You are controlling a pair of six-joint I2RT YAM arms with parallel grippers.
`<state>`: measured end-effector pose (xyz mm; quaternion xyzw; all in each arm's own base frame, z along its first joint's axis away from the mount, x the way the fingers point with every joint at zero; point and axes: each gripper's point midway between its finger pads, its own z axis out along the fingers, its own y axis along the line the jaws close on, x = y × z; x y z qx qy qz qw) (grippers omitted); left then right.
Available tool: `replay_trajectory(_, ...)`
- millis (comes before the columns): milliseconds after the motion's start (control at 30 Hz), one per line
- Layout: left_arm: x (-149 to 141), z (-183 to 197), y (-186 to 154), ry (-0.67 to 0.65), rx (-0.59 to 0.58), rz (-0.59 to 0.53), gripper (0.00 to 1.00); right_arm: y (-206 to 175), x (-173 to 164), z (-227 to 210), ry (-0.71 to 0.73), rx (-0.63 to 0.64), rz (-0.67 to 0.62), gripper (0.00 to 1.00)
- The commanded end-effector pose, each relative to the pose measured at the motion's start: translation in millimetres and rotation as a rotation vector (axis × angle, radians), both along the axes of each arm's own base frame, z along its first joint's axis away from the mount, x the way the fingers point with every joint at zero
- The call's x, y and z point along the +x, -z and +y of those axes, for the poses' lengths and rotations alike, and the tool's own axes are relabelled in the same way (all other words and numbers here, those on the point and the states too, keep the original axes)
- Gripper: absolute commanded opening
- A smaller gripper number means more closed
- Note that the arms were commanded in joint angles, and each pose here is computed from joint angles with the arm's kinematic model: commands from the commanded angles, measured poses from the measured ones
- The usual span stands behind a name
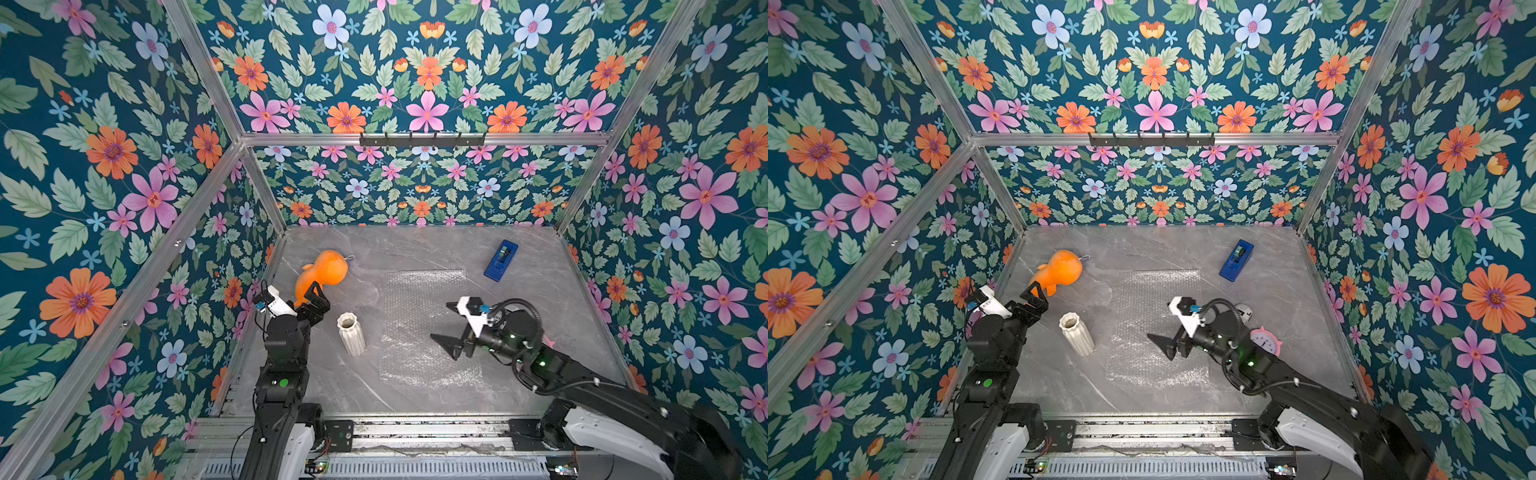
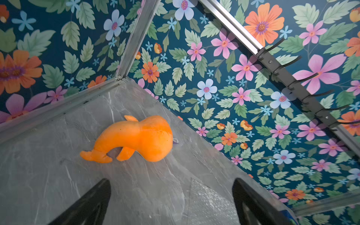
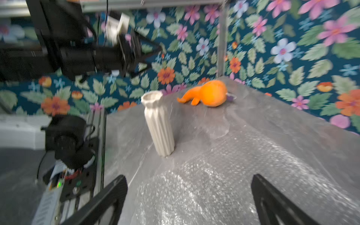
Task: Wrap vases in bubble wrap
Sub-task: Pick up the vase from the center of the board.
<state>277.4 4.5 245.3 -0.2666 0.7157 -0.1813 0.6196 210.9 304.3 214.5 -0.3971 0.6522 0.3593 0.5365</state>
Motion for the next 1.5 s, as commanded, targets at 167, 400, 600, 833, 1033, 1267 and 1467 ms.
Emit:
replay_trajectory(167,-27,-6,22,0.030,-0.055,0.124,1.00,-8,22,99,-0.101,0.171,-0.165,1.00)
replay_trajectory(400,-36,-2,18,0.012,-0.061,0.124,0.99,26,30,154,-0.207,0.227,-0.091,1.00)
replay_trajectory(600,-36,-6,25,0.032,-0.060,0.136,1.00,38,32,176,-0.261,0.264,-0.022,1.00)
replay_trajectory(833,-34,-7,31,0.038,-0.065,0.140,1.00,54,21,200,-0.329,0.246,-0.002,1.00)
replay_trajectory(1033,-35,-6,34,0.034,-0.059,0.150,1.00,65,29,220,-0.295,0.221,-0.004,1.00)
replay_trajectory(1267,-35,-4,39,0.020,-0.062,0.154,1.00,73,37,232,-0.277,0.227,-0.017,0.97)
replay_trajectory(1467,-37,-2,35,0.014,-0.058,0.146,0.99,73,34,238,-0.273,0.218,-0.059,0.83)
